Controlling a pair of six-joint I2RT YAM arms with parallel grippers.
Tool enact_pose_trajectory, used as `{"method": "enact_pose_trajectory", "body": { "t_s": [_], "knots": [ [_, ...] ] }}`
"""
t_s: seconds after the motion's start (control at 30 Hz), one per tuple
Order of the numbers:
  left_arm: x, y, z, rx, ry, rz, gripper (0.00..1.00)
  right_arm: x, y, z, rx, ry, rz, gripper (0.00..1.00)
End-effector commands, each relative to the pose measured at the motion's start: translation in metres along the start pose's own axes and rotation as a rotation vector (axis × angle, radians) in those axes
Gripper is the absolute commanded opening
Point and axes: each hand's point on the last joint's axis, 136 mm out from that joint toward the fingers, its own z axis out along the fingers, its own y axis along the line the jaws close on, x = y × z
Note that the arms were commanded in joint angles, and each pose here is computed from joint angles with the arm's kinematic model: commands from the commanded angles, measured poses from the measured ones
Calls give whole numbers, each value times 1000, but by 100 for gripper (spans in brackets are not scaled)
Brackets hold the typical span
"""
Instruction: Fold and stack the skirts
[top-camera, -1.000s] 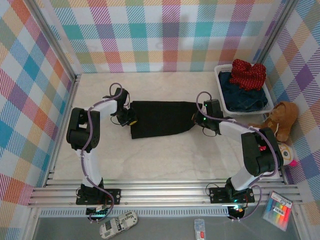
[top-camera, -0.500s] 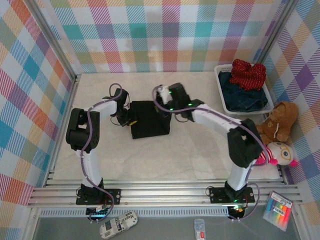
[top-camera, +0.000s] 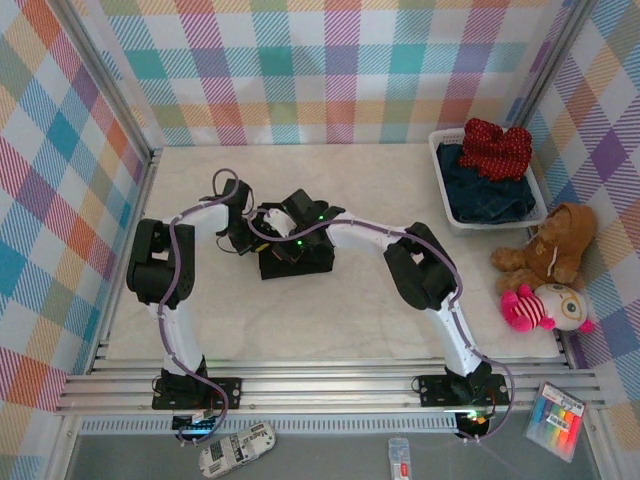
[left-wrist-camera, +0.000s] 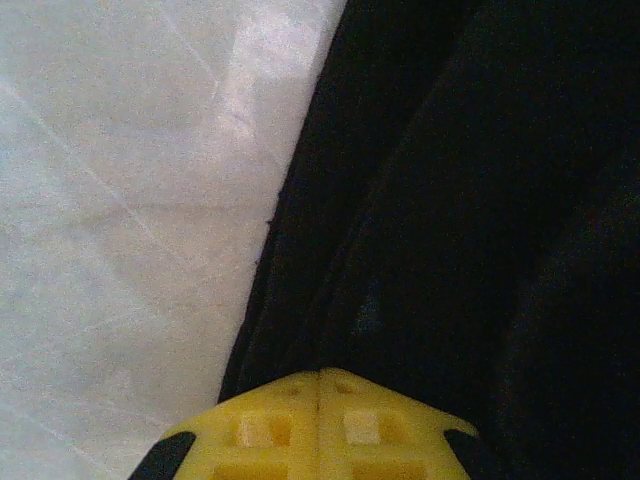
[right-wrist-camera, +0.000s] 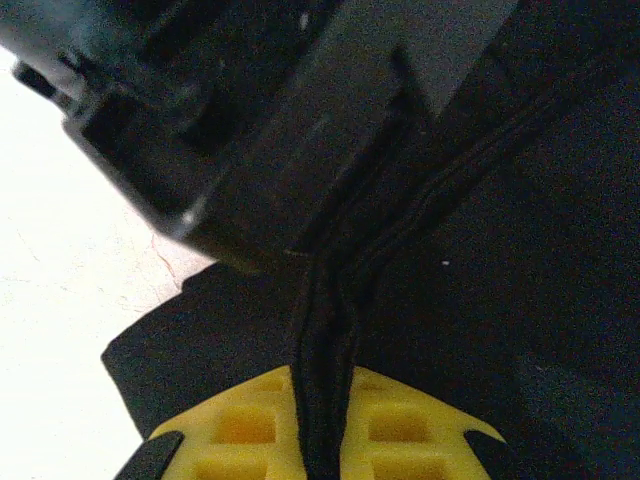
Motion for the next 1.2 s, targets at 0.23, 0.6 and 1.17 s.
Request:
{"method": "enact_pose_trajectory", "body": {
  "t_s": [0.23, 0.6, 1.17],
  "knots": [
    [-9, 53, -56, -237, -120, -82, 32, 6, 40, -21, -210, 61, -10, 5],
    [-12, 24, -103, -121, -207, -90, 34, -28, 62, -65, -340, -14, 5, 43],
    [69, -55, -35, 182, -8, -164, 29, -31, -99, -33, 79, -29, 396, 1]
  ]
}}
